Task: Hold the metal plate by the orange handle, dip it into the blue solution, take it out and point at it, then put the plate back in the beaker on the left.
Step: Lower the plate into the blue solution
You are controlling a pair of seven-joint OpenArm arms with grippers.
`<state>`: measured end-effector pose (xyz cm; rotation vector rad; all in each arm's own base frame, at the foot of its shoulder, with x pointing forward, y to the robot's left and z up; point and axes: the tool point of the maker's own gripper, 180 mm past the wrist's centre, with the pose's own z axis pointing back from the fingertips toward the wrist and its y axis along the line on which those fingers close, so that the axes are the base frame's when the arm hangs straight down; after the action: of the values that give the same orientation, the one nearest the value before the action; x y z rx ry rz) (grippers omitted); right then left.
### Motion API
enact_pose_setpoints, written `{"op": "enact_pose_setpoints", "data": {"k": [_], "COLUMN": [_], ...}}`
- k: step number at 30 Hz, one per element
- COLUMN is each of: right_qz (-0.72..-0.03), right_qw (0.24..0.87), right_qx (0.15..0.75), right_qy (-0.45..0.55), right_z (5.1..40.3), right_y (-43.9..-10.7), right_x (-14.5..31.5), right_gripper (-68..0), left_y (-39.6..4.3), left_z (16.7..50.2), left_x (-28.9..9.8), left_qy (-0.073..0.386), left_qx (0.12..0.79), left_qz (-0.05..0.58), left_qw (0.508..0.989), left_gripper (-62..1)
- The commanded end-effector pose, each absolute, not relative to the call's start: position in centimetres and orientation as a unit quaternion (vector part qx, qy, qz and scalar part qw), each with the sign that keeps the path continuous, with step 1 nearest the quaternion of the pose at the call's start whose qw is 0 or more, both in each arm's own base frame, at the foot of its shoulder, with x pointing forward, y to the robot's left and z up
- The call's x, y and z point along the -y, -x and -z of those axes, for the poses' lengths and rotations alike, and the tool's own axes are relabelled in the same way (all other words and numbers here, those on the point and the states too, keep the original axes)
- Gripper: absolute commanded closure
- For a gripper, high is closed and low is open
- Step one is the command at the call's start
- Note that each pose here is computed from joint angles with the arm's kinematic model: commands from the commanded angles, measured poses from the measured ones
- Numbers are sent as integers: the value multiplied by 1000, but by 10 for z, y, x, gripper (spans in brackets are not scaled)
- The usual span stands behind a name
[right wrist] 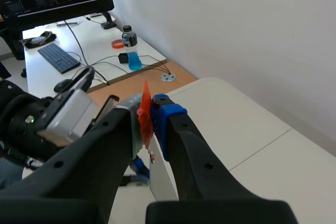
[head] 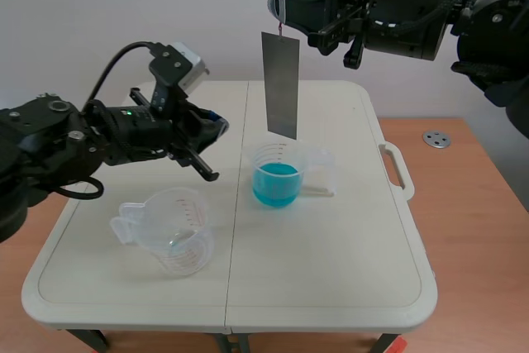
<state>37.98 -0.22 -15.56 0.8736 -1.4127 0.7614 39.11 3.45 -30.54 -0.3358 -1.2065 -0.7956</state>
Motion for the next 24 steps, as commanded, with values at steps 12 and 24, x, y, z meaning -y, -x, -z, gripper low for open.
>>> {"op": "enact_pose_setpoints", "data": {"k": [12, 24], "right_qz": [-330, -331], "right_qw": [587, 588], "right_qx": [632, 631], "right_qy": [-384, -383], "right_z": [133, 134], "right_y": [-382, -382], "right_x": [1, 1], "right_gripper": [-15, -15], "left_y": [-356, -275], "left_z": [253, 288], "left_x": [-180, -290], "left_qy": [51, -70], "left_qx": [597, 546], "left_qz": [314, 257], "left_qw": [736, 795], "left_gripper": [-27, -27]}}
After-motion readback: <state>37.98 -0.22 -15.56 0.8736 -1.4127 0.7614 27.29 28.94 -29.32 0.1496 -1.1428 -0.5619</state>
